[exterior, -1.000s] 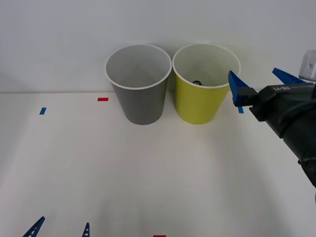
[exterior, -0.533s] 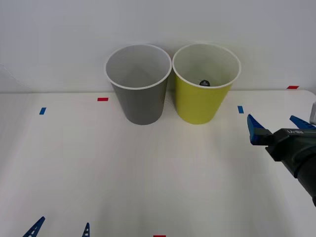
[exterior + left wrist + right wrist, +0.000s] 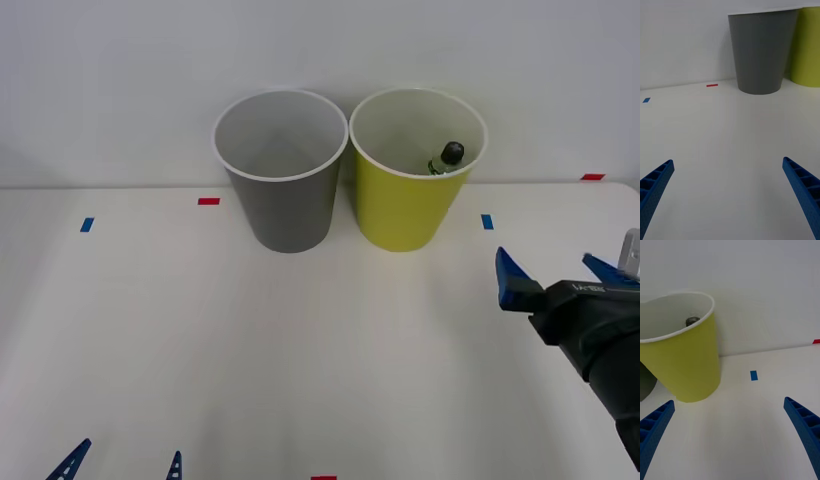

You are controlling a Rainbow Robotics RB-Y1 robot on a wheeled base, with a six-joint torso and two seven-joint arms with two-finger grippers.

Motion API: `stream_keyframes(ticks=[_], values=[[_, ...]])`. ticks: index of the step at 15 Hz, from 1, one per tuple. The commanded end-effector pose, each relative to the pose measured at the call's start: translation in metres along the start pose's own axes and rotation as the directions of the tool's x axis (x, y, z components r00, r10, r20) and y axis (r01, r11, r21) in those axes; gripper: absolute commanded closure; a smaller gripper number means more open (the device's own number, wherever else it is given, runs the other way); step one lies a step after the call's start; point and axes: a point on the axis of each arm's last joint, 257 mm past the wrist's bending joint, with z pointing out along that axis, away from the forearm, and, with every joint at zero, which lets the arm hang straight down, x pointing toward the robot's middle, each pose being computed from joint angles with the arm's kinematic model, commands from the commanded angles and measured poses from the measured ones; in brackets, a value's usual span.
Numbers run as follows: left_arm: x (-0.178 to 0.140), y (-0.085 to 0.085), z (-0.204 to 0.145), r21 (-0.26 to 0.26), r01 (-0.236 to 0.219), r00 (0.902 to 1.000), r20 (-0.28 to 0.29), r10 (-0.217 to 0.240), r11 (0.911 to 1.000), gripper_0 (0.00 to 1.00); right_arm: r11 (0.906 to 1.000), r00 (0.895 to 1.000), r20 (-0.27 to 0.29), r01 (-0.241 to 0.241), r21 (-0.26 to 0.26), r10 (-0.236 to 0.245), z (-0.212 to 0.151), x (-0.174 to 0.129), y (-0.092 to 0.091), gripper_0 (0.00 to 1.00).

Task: Put cans in the gray bin and PET bottles in the light green bin.

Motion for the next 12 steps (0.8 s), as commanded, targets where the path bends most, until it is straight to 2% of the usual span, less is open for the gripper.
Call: stream_keyframes(ticks=[1,3,5,7,8,9,12], values=[[0.000,0.000,0.000,0.000,0.000,1.0000,0.000,0.000,1.0000,0.00,0.9991,0.975,0.223,0.019,-0.037,-0.010,-0.005,-0.012,0.001,0.00],[0.000,0.000,0.000,0.000,0.000,1.0000,0.000,0.000,1.0000,0.00,0.9988,0.962,0.270,0.042,-0.025,-0.034,-0.013,0.014,-0.010,0.00],[0.000,0.000,0.000,0.000,0.000,1.0000,0.000,0.000,1.0000,0.00,0.9992,0.952,0.304,0.038,-0.016,-0.032,-0.026,0.046,-0.023,0.00],[0.000,0.000,0.000,0.000,0.000,1.0000,0.000,0.000,1.0000,0.00,0.9992,0.948,0.317,0.041,-0.003,-0.038,-0.042,0.065,-0.031,0.00],[0.000,0.000,0.000,0.000,0.000,1.0000,0.000,0.000,1.0000,0.00,0.9988,0.942,0.332,0.048,0.006,-0.047,-0.054,0.077,-0.036,0.00],[0.000,0.000,0.000,0.000,0.000,1.0000,0.000,0.000,1.0000,0.00,0.9980,0.940,0.336,0.062,0.014,-0.063,-0.062,0.086,-0.039,0.00],[0.000,0.000,0.000,0.000,0.000,1.0000,0.000,0.000,1.0000,0.00,0.9966,0.950,0.303,0.077,0.028,-0.082,-0.093,0.107,-0.044,0.00]])
